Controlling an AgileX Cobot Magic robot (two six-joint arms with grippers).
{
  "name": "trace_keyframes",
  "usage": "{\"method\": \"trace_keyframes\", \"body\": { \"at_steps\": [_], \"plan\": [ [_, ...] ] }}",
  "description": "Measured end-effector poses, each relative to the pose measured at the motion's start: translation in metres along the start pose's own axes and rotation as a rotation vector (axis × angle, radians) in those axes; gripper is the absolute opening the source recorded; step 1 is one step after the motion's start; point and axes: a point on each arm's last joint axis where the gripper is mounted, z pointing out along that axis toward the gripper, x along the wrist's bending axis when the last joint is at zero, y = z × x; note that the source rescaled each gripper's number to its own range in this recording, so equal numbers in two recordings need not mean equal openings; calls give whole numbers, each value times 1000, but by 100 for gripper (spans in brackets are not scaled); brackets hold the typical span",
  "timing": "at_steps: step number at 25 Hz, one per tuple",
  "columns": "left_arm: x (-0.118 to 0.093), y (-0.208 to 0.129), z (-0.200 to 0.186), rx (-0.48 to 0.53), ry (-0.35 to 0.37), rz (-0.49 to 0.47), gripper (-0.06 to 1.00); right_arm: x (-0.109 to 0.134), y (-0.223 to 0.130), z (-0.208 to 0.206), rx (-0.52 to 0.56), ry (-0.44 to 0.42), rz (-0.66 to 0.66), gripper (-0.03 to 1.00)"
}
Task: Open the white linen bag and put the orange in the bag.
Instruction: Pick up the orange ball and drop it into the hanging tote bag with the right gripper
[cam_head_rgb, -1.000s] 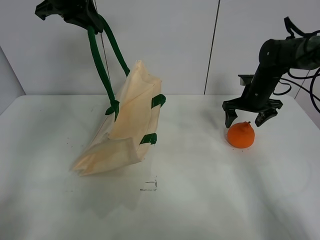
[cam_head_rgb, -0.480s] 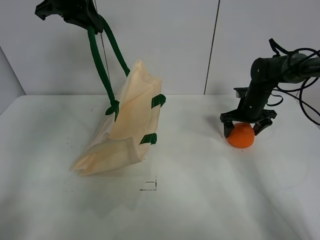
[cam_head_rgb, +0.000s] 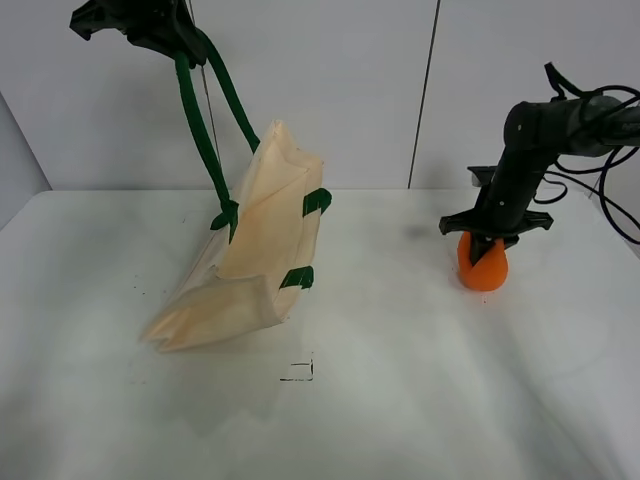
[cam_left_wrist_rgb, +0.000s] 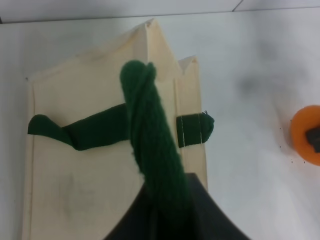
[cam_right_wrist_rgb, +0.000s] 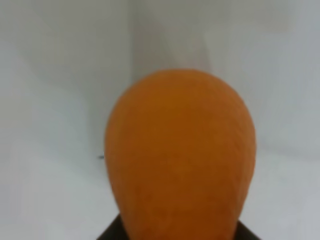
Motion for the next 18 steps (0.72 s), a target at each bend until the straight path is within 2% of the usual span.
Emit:
{"method": "trace_keyframes", "body": {
  "at_steps": [2, 5, 7, 10, 13, 18],
  "plan": [
    [0, 0, 0, 0, 0, 0, 0, 9, 8, -25, -44, 66, 4, 1],
    [0, 0, 0, 0, 0, 0, 0, 32, 22, -81, -170, 182, -23, 1],
    [0, 0, 0, 0, 0, 0, 0, 57, 29, -117, -273, 267, -62, 1],
    [0, 0, 0, 0, 0, 0, 0, 100, 32, -144, -352, 402, -116, 1],
    [0, 0, 0, 0, 0, 0, 0, 145, 30, -143, -371, 497, -162, 1],
    [0, 0, 0, 0, 0, 0, 0, 208, 24, -104, -340, 542, -224, 1]
  ]
}}
